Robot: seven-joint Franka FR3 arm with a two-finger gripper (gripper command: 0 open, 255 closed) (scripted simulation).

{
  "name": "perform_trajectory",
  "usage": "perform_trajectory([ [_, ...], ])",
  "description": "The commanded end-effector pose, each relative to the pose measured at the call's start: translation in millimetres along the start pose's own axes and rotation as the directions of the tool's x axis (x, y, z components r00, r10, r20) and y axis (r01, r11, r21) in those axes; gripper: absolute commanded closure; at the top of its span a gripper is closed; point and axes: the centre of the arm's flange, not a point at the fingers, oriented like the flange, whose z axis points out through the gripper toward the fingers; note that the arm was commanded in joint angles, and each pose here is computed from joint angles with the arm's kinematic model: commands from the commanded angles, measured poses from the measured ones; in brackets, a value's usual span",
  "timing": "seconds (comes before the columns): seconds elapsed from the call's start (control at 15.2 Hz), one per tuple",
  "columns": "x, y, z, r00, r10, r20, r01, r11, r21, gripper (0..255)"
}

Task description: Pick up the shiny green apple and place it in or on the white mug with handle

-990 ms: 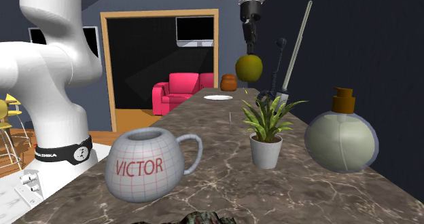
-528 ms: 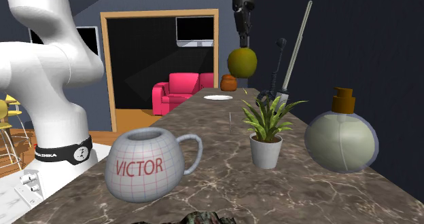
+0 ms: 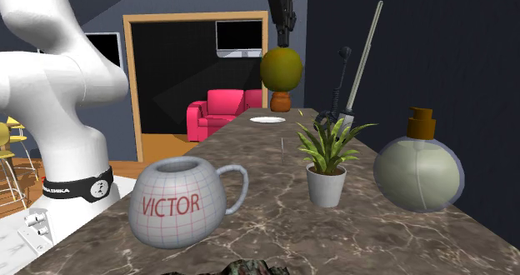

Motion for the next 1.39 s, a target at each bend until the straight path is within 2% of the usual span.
perform_trajectory([
  [0.0,-6,27,-2,1.0,-0.001,0.0,0.001,1.0,0.002,255],
  [1.32,-35,287,-8,1.0,-0.001,0.0,0.001,1.0,0.002,255],
])
